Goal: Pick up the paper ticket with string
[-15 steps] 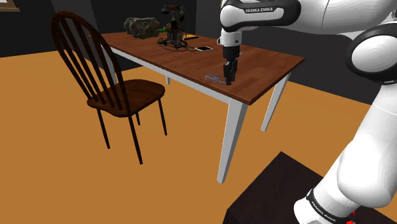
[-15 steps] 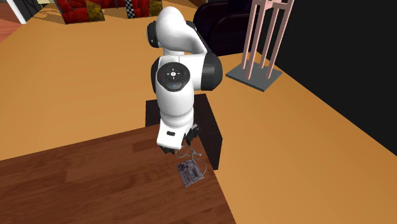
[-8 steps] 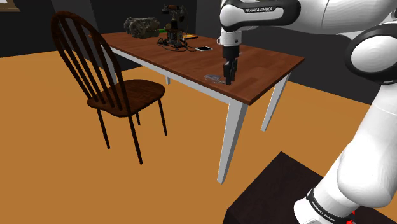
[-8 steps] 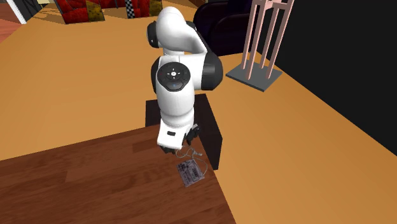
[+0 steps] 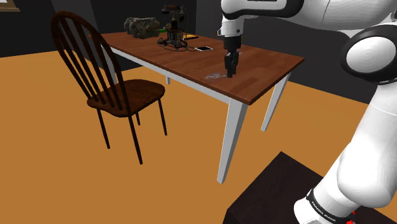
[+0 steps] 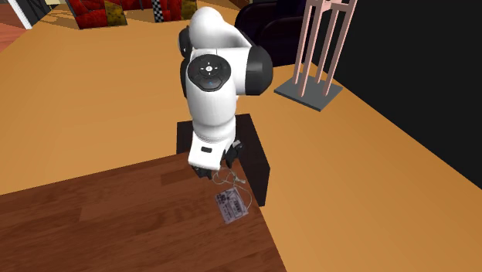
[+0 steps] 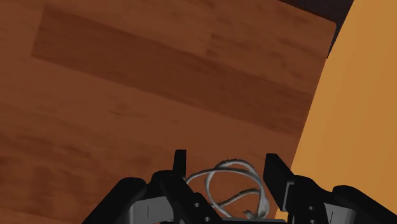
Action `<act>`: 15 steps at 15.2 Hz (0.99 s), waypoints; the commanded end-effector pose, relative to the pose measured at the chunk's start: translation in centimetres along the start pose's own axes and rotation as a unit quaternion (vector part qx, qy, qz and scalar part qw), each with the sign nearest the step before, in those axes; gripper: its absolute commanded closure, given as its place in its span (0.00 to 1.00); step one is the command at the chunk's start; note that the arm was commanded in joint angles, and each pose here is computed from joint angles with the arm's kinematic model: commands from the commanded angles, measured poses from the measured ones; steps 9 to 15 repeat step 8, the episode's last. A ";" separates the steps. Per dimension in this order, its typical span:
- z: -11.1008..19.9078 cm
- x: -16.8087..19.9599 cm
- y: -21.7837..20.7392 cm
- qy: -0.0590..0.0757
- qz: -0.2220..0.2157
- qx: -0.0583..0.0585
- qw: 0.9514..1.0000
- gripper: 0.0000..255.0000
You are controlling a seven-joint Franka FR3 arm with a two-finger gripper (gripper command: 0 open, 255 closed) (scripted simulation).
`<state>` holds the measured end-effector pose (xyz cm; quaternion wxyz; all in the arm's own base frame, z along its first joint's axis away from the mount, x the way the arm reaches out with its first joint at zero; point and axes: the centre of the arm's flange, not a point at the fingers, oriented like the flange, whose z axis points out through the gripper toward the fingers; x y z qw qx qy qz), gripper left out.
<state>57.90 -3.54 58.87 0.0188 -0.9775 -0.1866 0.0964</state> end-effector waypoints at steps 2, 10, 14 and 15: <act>-1.5 -0.3 -0.1 0.000 0.000 0.000 1.000 1.00; -3.7 -0.7 -0.3 0.000 0.000 0.000 1.000 1.00; -3.7 -0.7 -0.3 0.000 0.000 0.000 1.000 1.00; -3.7 -0.7 -0.3 0.000 0.000 0.000 1.000 1.00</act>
